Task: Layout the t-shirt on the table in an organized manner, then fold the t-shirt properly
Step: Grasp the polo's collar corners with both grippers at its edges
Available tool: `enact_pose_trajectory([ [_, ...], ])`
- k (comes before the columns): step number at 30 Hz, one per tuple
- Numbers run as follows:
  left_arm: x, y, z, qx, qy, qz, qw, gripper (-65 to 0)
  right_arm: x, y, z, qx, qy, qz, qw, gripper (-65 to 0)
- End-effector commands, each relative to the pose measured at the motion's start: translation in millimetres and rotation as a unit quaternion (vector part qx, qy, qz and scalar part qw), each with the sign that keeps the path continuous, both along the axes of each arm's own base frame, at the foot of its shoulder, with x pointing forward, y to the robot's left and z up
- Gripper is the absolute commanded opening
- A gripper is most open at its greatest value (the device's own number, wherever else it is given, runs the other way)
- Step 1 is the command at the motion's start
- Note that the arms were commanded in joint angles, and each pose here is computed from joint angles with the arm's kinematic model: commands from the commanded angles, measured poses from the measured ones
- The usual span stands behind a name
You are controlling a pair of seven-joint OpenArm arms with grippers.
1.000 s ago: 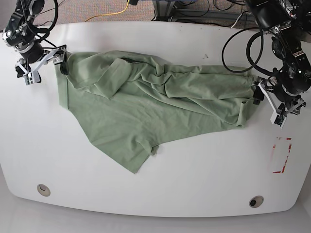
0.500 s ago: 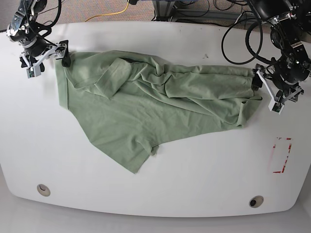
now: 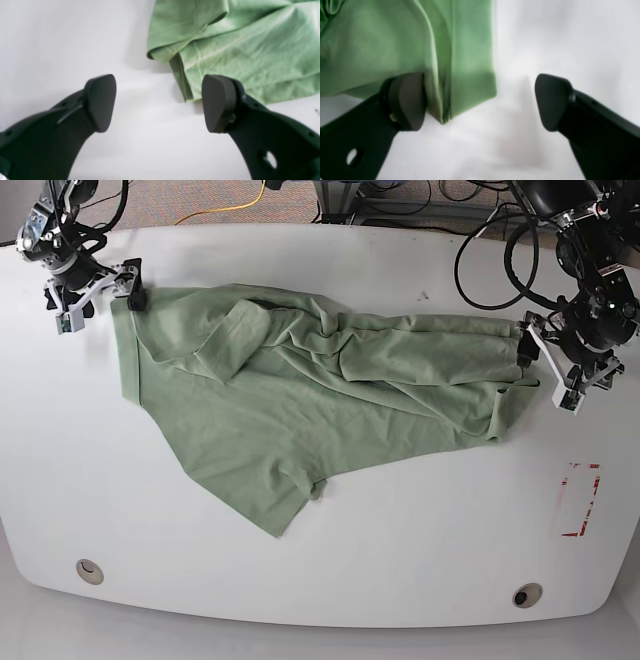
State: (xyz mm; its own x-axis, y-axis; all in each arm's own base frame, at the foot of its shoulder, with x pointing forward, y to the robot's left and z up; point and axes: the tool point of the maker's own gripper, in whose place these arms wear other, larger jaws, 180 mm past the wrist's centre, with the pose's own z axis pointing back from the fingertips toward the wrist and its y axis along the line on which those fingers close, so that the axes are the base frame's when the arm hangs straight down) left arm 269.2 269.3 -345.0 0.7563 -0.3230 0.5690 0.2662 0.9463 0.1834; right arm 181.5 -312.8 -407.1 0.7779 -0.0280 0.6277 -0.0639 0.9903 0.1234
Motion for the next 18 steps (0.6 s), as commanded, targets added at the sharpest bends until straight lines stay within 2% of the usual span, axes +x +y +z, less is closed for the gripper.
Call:
enact_pose_trajectory([
  [1,8,2,13,0.005,-0.025,-0.005,1.0,-14.6,9,-3,11,-0.004,-0.024,0.003,0.9997,0.0],
  [4,8,2,13,0.005,-0.024,-0.005,1.0,-14.6,8,2,7,0.002,-0.022,-0.001,0.9997,0.0],
  [18,5,5,10,-0.001,-0.022,0.006,1.0,-14.6,1,12,-14,-0.031,0.012,-0.002,0.9994,-49.0],
])
